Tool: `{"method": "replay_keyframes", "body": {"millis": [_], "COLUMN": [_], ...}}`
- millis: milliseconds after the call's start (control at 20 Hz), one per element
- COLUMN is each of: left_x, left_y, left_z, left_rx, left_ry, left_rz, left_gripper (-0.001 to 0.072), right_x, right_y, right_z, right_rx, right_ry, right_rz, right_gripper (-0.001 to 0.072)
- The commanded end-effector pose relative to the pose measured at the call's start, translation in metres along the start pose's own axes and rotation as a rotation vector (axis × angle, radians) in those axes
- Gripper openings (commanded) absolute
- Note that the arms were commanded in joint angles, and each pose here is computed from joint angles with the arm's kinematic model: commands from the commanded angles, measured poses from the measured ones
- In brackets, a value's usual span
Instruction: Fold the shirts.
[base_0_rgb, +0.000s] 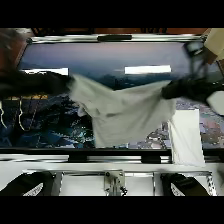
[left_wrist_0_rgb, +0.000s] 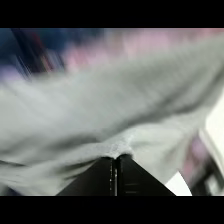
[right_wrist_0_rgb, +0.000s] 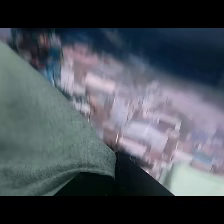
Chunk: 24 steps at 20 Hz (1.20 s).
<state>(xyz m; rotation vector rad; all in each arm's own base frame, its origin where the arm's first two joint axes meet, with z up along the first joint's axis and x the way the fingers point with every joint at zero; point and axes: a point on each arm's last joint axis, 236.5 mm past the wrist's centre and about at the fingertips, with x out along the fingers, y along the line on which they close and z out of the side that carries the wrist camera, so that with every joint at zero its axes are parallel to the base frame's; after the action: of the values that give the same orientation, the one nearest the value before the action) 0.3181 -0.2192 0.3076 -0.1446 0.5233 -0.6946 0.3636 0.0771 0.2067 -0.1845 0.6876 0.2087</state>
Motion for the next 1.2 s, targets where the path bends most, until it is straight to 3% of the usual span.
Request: {"method": "replay_keyframes", "body": {"millis": [0,250,450,550,800,1150], "left_x": [-0.172,-0.311,-0.311,-0.298,-0.251,-0.077], "left_y": [-0.025,-0.057,-0.038,-0.022,0.071,0.240], "left_z": [0.141,0.171,0.157,0.156,0.160,0.120], "left_rx": [0.177,0.313,0.275,0.271,0.298,0.175], "left_ry": [-0.517,-0.813,-0.749,-0.713,-0.540,-0.124], "left_rz": [0.149,0.318,0.390,0.429,0.723,0.851], "left_gripper": [0.0032,0.0032,0.0032,0.0032,0.0032,0.0032], "right_x": [-0.160,-0.307,-0.299,-0.264,-0.108,0.165], "right_y": [-0.010,-0.017,-0.015,-0.013,0.002,0.019], "right_z": [0.119,0.147,0.145,0.148,0.153,0.141], "right_rx": [0.012,0.008,0.009,0.006,0.006,0.117], "right_ry": [-0.515,-0.839,-0.806,-0.723,-0.422,-0.248], "right_rz": [-0.009,-0.024,-0.014,-0.007,0.052,0.083], "right_gripper": [0.0076,0.0076,0.0076,0.0076,0.0076,0.0076]}}
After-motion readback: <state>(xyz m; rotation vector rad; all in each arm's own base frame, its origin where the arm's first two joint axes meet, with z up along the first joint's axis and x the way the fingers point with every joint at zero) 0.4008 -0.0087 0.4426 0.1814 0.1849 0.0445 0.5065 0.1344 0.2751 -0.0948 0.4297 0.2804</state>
